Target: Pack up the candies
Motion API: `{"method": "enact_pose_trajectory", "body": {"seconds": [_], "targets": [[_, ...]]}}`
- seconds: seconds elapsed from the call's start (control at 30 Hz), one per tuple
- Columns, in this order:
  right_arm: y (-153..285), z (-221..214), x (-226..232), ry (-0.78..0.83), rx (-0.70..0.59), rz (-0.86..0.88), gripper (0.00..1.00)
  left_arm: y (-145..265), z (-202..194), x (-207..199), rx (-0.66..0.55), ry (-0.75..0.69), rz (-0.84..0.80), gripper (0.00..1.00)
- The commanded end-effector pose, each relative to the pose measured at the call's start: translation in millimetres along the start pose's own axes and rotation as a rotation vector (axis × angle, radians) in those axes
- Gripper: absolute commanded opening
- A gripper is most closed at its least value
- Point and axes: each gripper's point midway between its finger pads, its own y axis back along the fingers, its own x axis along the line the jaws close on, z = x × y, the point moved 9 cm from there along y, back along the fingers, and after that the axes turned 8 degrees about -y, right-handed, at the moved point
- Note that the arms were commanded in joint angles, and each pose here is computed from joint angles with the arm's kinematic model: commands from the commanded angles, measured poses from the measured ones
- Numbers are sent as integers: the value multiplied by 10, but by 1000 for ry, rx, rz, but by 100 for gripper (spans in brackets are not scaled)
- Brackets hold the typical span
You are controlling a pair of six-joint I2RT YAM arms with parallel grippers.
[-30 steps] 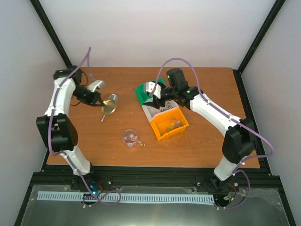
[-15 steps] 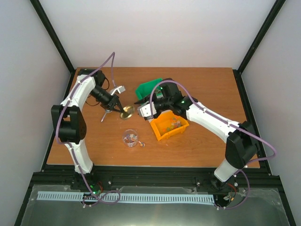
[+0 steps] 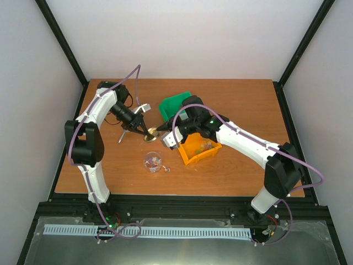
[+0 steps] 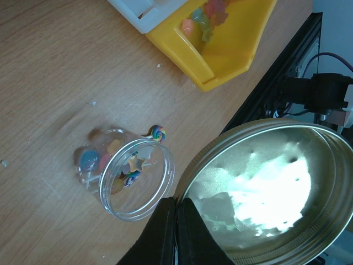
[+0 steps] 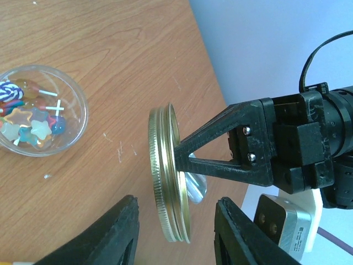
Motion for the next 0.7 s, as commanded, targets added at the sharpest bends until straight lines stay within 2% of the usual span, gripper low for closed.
{"method": "enact_pose_trajectory", "body": {"seconds": [0.0, 0.3, 0.67], "targets": [[-28, 64, 11, 49, 8, 6, 38, 15, 32, -76, -1, 10, 1, 1], [-103, 79, 84, 92, 45, 0, 31, -11, -4, -83, 10, 22, 5, 1], [-111, 77, 71, 71, 67, -20, 14, 22, -3, -108, -2, 11, 26, 1]]}}
